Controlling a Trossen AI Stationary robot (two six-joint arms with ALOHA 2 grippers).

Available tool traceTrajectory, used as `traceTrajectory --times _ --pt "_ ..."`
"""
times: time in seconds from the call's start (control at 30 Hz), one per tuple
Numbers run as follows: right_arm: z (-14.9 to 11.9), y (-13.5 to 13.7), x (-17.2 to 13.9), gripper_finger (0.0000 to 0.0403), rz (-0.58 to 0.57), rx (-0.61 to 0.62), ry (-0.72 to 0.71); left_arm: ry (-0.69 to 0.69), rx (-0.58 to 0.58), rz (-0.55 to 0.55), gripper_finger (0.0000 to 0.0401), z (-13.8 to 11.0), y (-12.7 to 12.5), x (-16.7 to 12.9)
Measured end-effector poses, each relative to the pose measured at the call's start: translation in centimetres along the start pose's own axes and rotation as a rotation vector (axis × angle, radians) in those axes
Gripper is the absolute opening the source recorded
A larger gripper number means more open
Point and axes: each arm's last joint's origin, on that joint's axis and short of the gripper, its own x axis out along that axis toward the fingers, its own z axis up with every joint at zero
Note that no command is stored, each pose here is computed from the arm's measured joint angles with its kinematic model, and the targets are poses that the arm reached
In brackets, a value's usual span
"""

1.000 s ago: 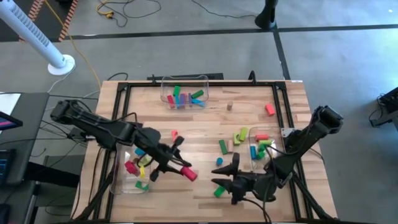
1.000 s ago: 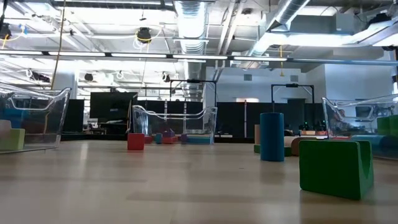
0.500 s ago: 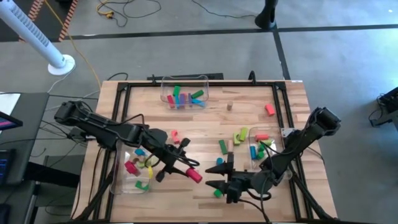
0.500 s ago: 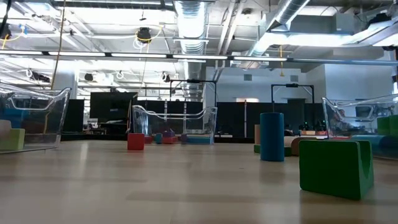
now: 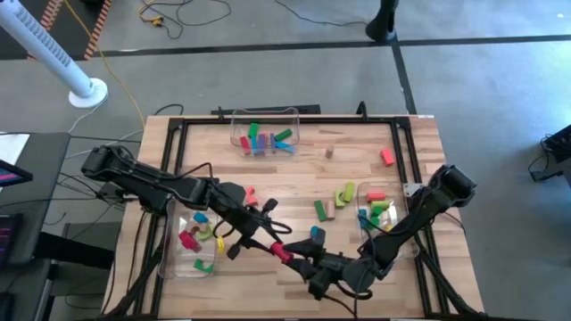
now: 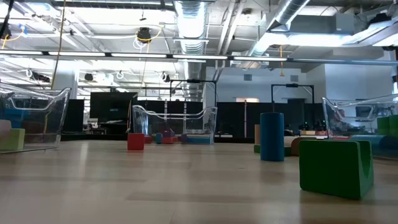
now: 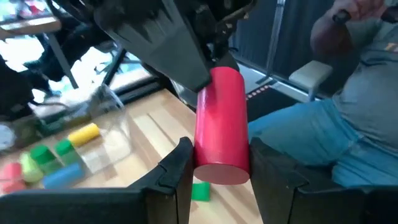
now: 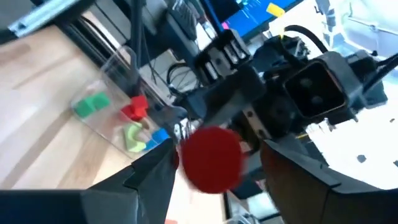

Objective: Sort blocks by size
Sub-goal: Put the red cylindrical block into the right transparent bin

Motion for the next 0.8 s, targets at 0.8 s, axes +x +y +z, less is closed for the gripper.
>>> traceTrajectory --times 0.8 --pt "0.21 0.45 -0.24 0.0183 -0.013 -0.017 0.033 0.01 -0.011 0.003 0.0122 -0.11 0.02 0.03"
